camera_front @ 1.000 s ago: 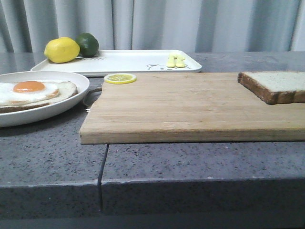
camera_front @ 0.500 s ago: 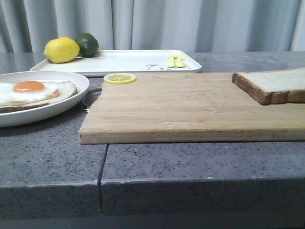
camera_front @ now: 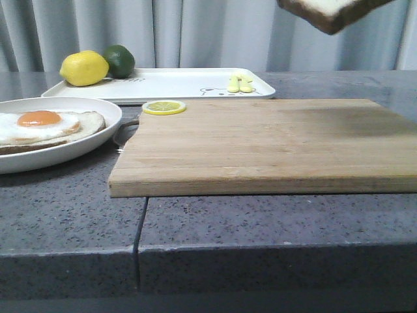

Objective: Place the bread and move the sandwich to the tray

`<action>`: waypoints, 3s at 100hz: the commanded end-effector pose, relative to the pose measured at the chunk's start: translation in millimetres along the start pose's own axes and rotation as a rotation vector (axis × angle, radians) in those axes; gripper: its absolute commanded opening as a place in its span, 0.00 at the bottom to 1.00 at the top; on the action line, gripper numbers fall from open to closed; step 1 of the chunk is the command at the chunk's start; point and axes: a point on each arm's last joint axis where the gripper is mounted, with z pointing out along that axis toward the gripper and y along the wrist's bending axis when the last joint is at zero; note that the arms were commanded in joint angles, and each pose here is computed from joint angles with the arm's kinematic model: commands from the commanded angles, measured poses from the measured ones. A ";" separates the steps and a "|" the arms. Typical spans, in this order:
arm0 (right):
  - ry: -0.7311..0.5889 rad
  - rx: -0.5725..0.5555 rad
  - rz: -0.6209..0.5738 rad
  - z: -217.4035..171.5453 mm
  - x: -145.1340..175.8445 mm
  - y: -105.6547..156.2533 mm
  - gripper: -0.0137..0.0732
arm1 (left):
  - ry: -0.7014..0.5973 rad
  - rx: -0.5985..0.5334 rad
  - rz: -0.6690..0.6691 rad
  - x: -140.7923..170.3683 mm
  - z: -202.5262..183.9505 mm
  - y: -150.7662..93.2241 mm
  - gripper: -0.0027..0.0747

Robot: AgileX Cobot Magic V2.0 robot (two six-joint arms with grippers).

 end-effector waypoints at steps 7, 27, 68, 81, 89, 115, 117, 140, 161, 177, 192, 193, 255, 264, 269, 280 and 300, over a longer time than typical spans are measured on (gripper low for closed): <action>-0.082 -0.123 0.054 9.8 -0.1 40.5 0.09 | -0.093 0.015 -0.014 -15.4 -3.6 -3.6 0.51; -0.009 -0.076 0.060 39.5 34.6 69.2 0.09 | -0.093 0.015 -0.014 -15.4 -3.6 -3.6 0.51; 0.160 -0.120 0.063 113.5 76.8 135.4 0.09 | -0.093 0.015 -0.014 -15.4 -3.6 -3.6 0.51; 0.220 -0.118 0.097 144.2 95.8 146.8 0.09 | -0.093 0.015 -0.014 -15.4 -3.6 -3.6 0.51; 0.250 -0.111 0.102 160.8 108.5 151.0 0.09 | -0.093 0.015 -0.014 -15.4 -3.6 -3.6 0.51; 0.334 -0.079 0.145 207.2 147.9 153.1 0.09 | -0.093 0.015 -0.014 -15.4 -3.6 -3.6 0.51; 0.338 -0.075 0.144 210.3 150.4 152.0 0.09 | -0.093 0.015 -0.014 -15.4 -3.6 -3.6 0.51; 0.366 -0.008 0.166 230.3 169.0 133.5 0.09 | -0.093 0.015 -0.014 -15.4 -3.6 -3.6 0.51; 0.364 0.035 0.162 236.1 175.0 123.5 0.09 | -0.093 0.015 -0.014 -15.4 -3.6 -3.6 0.51; 0.357 0.045 0.160 236.2 174.6 122.3 0.17 | -0.093 0.015 -0.014 -15.4 -3.6 -3.6 0.51; 0.354 0.047 0.157 236.4 173.8 121.7 0.42 | -0.093 0.015 -0.014 -15.4 -3.6 -3.6 0.51; 0.354 0.047 0.157 236.4 173.8 121.7 0.45 | -0.093 0.015 -0.014 -15.4 -3.6 -3.6 0.51; 0.294 0.047 0.129 229.8 154.0 125.6 0.69 | -0.093 0.015 -0.014 -15.4 -3.6 -3.6 0.51; 0.266 0.015 0.102 220.8 139.4 134.6 0.69 | -0.093 0.015 -0.014 -15.4 -3.6 -3.6 0.51; 0.243 -0.005 0.075 214.5 128.3 139.6 0.69 | -0.093 0.015 -0.014 -15.4 -3.6 -3.6 0.51; 0.177 -0.052 -0.007 195.9 99.5 152.0 0.69 | -0.093 0.015 -0.014 -15.4 -3.6 -3.6 0.51; 0.049 -0.118 -0.295 151.4 44.1 168.1 0.69 | -0.093 0.015 -0.014 -15.4 -3.6 -3.6 0.51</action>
